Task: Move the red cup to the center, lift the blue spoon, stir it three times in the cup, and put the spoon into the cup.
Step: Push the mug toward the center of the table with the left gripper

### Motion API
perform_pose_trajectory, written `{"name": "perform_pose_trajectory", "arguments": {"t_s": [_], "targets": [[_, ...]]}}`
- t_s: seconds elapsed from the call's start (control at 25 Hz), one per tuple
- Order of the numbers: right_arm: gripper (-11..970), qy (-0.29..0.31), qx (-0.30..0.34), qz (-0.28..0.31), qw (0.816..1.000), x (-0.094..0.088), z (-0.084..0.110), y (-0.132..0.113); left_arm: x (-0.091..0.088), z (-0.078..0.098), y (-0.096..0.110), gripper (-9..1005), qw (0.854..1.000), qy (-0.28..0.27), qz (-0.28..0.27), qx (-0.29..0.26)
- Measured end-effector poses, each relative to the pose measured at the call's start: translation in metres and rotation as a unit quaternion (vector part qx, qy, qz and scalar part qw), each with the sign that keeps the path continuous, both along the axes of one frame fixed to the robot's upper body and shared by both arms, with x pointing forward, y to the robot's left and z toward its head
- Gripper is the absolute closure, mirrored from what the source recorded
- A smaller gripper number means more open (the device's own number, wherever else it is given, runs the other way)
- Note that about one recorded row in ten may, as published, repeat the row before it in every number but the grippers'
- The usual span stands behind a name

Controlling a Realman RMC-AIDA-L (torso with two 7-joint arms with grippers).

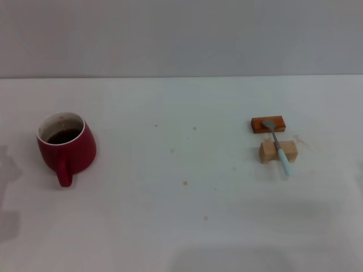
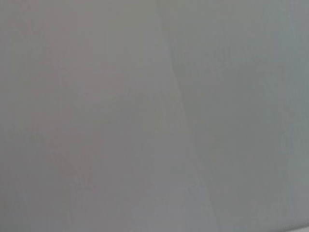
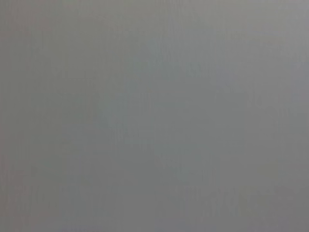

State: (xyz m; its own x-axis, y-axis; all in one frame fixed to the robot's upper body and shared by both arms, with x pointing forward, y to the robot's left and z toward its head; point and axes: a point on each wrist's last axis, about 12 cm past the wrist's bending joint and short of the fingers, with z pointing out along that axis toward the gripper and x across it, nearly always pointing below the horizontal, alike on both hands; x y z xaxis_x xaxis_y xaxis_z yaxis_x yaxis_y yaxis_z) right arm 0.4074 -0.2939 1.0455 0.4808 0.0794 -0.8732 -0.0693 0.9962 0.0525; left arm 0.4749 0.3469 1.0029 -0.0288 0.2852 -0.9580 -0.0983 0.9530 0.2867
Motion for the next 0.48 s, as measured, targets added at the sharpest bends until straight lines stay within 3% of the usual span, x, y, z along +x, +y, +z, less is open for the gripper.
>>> {"name": "perform_pose_trajectory", "arguments": {"t_s": [0.16,0.28,0.4,0.48], "targets": [[179,-0.001,0.001,0.002,1.0,0.0,0.0,0.001,0.008,-0.001,-0.002,998,0.999,0.017,-0.005,0.03],[179,-0.002,0.001,0.002,1.0,0.001,0.001,0.001,0.015,-0.001,-0.006,998,0.997,0.029,-0.015,0.073],[179,-0.002,0.001,0.003,1.0,0.001,0.001,0.001,0.015,-0.001,-0.006,998,0.997,0.029,-0.015,0.073],[179,-0.003,0.001,0.004,1.0,0.001,0.001,0.002,0.025,-0.003,-0.01,998,0.991,0.052,-0.028,0.117]]}}
